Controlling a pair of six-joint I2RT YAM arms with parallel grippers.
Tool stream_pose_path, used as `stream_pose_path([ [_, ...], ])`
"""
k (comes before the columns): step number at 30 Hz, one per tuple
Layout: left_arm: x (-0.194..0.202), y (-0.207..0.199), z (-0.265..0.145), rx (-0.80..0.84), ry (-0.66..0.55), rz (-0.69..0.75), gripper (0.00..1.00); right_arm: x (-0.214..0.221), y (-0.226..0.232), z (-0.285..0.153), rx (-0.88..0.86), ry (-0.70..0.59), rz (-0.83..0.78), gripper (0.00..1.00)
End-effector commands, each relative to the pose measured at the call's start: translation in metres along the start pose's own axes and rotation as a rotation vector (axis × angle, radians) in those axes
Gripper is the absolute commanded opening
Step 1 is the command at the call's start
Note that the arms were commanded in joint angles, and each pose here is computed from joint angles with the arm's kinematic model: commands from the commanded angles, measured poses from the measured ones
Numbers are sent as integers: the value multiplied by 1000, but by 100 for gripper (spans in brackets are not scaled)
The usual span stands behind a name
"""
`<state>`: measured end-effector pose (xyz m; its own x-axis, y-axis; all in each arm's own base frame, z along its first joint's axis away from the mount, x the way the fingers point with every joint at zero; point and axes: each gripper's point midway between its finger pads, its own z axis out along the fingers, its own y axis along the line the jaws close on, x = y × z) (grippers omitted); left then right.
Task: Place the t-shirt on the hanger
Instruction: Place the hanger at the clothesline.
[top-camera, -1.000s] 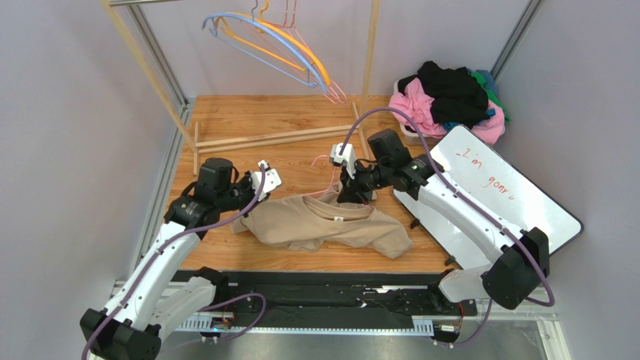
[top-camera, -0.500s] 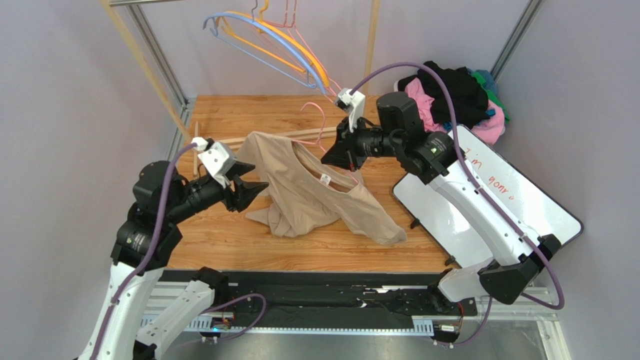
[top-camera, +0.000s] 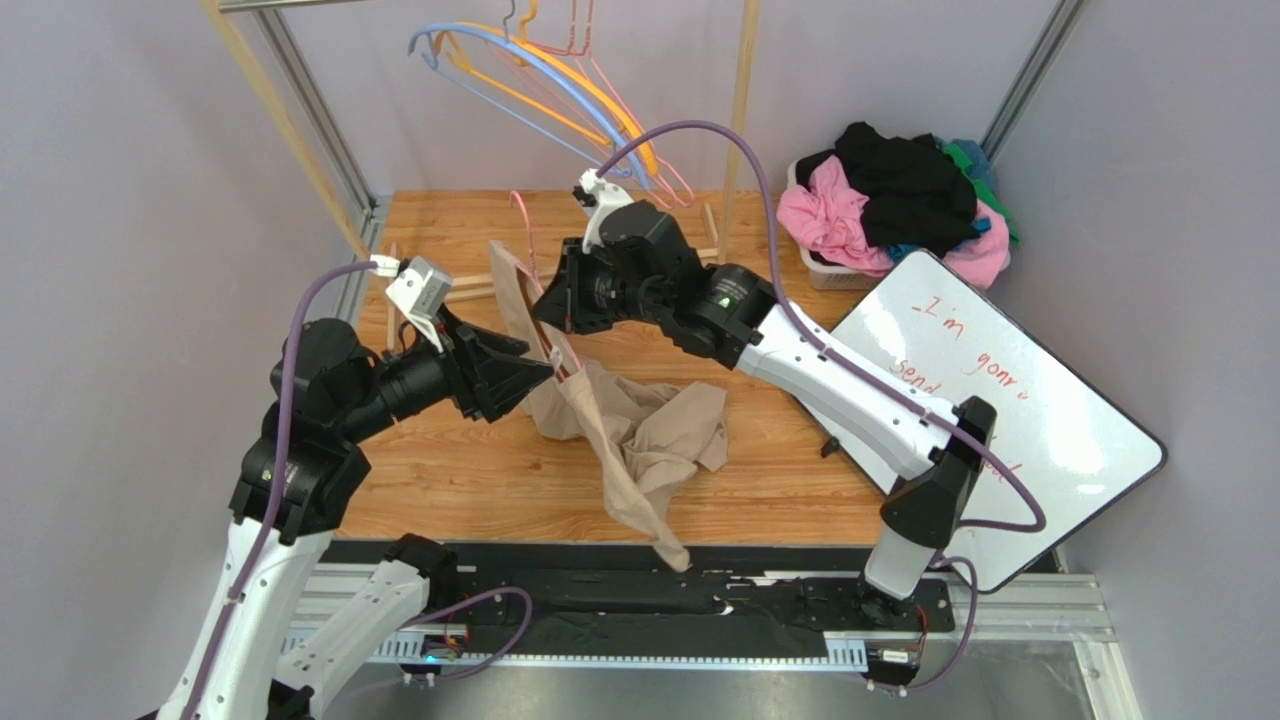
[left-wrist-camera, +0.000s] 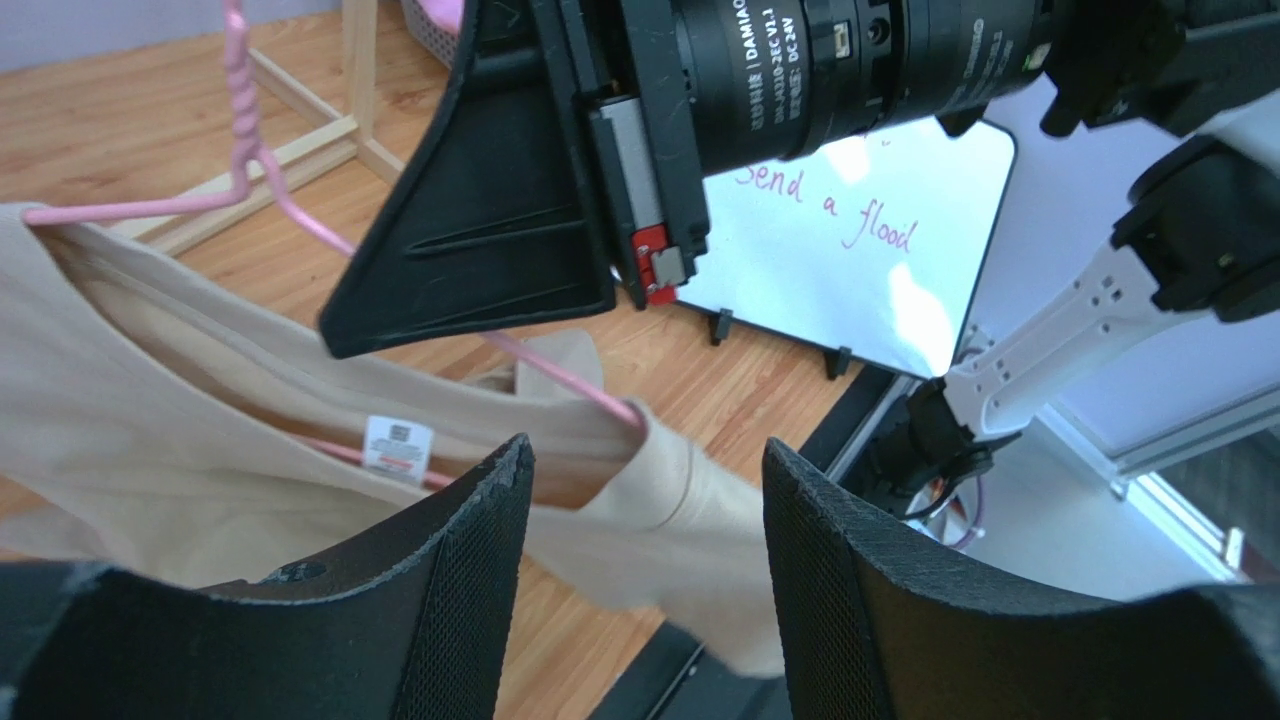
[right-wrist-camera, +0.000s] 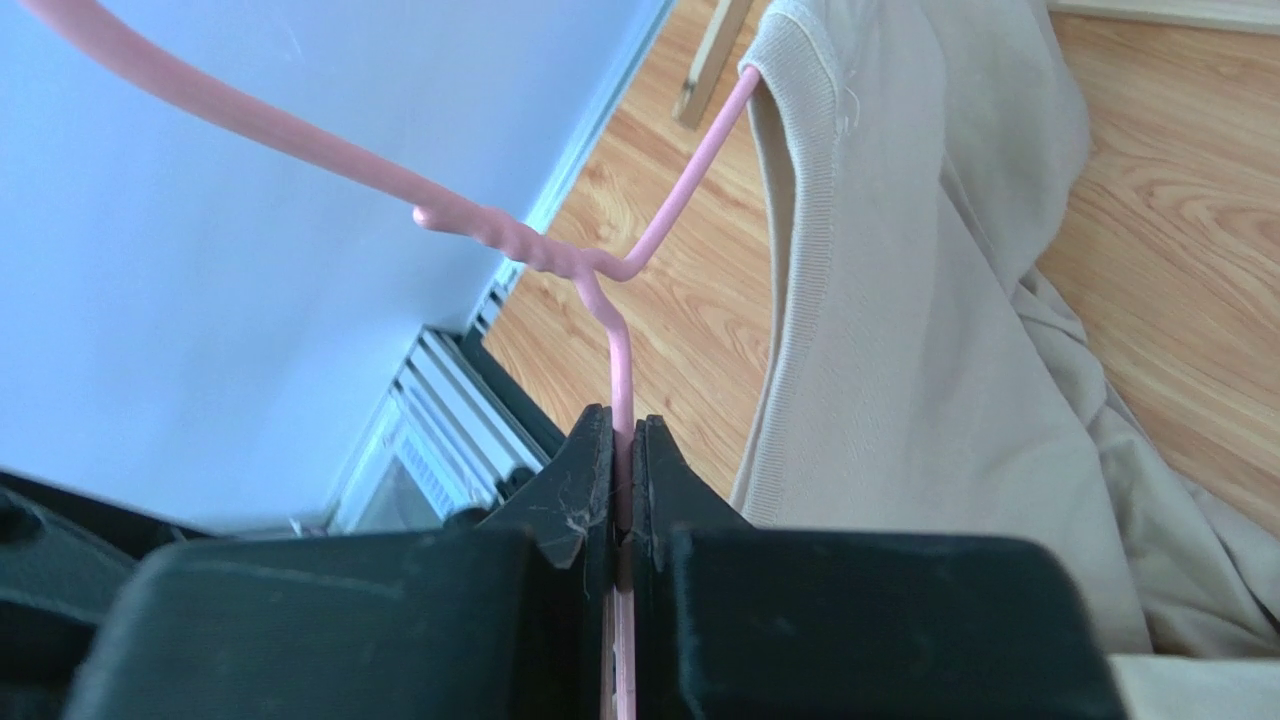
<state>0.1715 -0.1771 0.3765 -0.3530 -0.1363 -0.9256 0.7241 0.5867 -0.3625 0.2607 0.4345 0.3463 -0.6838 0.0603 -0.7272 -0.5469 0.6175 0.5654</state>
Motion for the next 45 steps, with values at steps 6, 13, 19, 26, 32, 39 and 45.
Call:
stream_pose_path([
  [6, 10, 33, 12, -151, -15, -164, 65, -56, 59, 7, -44, -263, 76, 0],
  [13, 15, 47, 17, -199, -29, -217, 54, -57, 74, 10, -62, -288, 71, 0],
  [19, -7, 35, 13, -129, -98, -272, 0, -59, 83, 8, -87, -307, 48, 0],
  [26, -41, 29, -5, -138, -194, -305, 0, -70, 77, -15, -75, -352, -34, 70],
  [32, -83, 40, -25, -247, -311, -273, 0, -84, 63, -61, -57, -405, -101, 100],
  [39, -130, 70, -46, -430, -378, -248, 0, -92, 39, -106, -18, -455, -147, 100],
  [45, -146, 114, -69, -708, -353, -200, 0, -100, 18, -119, 22, -482, -143, 100],
])
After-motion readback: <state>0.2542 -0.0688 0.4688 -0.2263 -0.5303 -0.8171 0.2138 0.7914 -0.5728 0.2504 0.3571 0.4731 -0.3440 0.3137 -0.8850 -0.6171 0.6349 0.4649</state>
